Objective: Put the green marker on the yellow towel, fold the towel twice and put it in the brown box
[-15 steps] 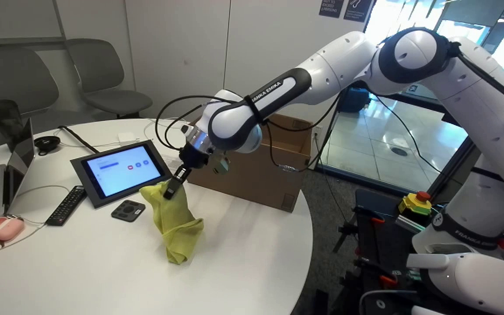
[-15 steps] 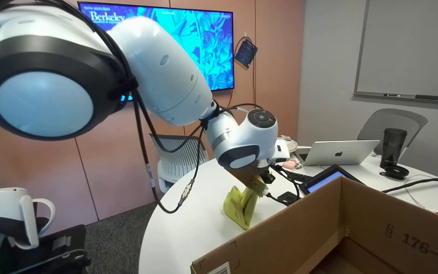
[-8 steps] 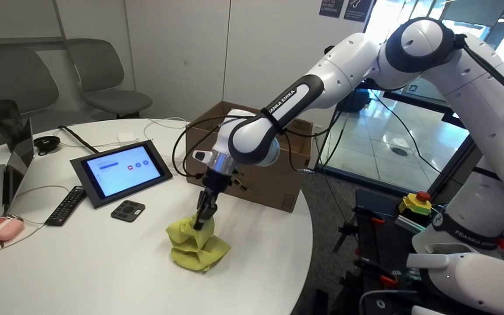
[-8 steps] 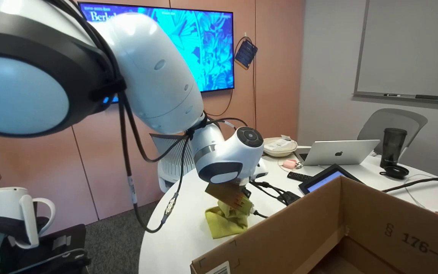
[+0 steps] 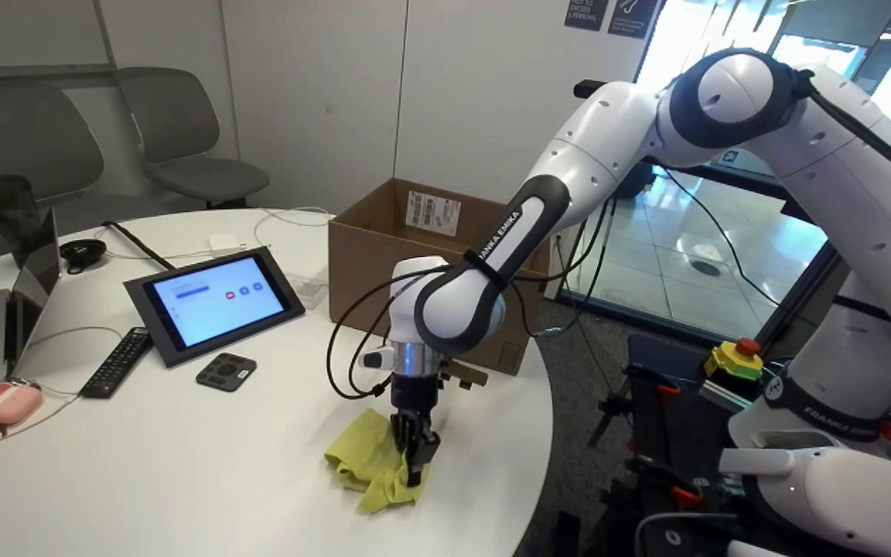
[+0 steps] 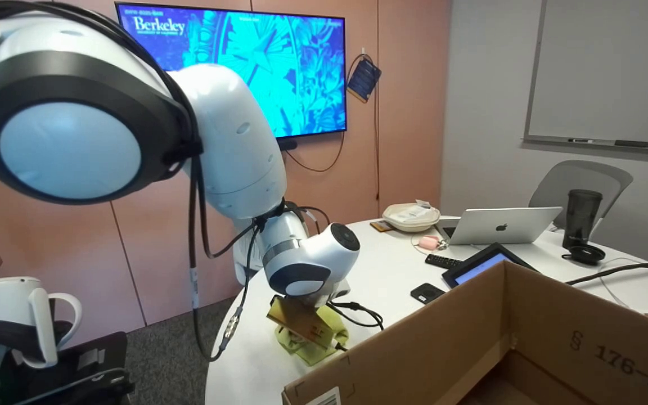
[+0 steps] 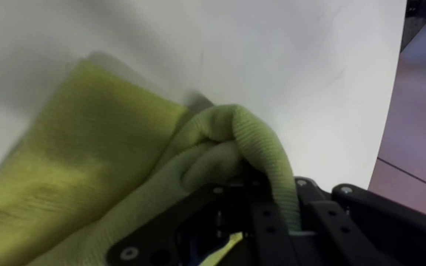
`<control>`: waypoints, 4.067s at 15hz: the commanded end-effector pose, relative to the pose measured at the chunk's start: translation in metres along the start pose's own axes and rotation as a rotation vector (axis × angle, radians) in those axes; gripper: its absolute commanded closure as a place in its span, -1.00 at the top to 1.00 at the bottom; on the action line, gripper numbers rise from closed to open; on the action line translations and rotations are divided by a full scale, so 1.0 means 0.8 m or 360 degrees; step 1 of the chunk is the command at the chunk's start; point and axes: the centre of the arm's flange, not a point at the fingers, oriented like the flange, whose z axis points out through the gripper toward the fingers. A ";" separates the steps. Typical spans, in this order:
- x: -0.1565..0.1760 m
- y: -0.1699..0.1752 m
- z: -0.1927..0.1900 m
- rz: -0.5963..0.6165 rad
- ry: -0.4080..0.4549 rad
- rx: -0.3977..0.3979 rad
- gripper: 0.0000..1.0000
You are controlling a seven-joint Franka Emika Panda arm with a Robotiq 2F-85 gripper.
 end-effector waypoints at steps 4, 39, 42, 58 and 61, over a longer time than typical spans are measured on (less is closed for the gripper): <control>0.000 -0.004 0.007 -0.0067 -0.0135 0.0011 -0.39; 0.066 -0.066 0.005 0.0889 0.0115 -0.0918 1.00; 0.068 -0.065 0.019 0.0922 0.0090 -0.0912 1.00; 0.085 -0.032 0.081 0.1001 0.0057 -0.1101 0.11; 0.083 -0.032 0.073 0.1005 0.0043 -0.1066 -0.37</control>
